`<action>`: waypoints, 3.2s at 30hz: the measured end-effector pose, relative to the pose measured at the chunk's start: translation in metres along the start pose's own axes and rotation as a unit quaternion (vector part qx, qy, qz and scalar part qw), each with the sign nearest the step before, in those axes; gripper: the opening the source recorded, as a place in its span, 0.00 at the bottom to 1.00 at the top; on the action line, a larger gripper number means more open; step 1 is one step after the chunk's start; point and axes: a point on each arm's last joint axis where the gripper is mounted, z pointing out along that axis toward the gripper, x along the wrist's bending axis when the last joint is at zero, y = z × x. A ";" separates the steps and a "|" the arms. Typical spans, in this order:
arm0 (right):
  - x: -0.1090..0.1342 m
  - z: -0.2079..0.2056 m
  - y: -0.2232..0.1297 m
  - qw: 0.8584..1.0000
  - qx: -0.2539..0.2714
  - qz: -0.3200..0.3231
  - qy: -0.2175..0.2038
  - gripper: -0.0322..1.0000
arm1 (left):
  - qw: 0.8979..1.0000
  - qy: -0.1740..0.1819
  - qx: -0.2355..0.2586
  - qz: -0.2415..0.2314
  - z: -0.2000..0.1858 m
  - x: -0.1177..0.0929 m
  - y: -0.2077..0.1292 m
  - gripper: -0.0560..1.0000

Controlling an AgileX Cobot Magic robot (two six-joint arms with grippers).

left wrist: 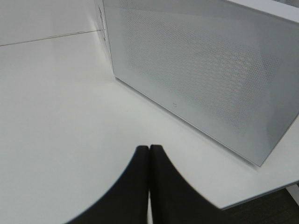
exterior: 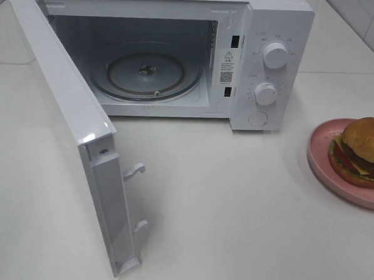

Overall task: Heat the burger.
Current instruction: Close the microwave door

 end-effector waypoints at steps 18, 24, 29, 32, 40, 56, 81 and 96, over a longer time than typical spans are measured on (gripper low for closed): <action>-0.001 0.000 0.000 0.999 0.000 -0.032 -0.004 0.63 | 0.999 -0.001 -0.039 -0.002 -0.001 0.000 0.012 0.05; -0.001 0.000 0.000 0.999 0.000 -0.032 -0.004 0.63 | 0.996 0.004 -0.090 -0.005 0.017 0.002 0.036 0.05; -0.001 0.000 0.000 0.999 0.000 -0.032 -0.005 0.63 | 0.998 0.008 -0.066 -0.010 0.051 0.005 0.050 0.05; -0.001 0.000 0.000 0.999 0.000 -0.032 -0.005 0.63 | 0.999 0.010 -0.052 -0.010 0.073 0.007 0.060 0.05; -0.001 0.000 0.000 0.999 0.000 -0.032 -0.005 0.62 | 1.000 0.006 0.016 -0.020 0.152 0.010 0.067 0.05; -0.001 0.000 0.000 0.999 0.000 -0.032 -0.005 0.62 | 0.998 0.028 0.051 -0.013 0.249 0.013 0.047 0.05; -0.001 0.000 0.000 0.999 0.000 -0.032 -0.005 0.62 | 0.997 -0.020 0.058 0.040 0.336 -0.021 0.072 0.05; -0.001 0.000 0.000 0.999 0.000 -0.032 -0.005 0.62 | 0.996 -0.038 0.059 0.058 0.372 -0.037 0.080 0.05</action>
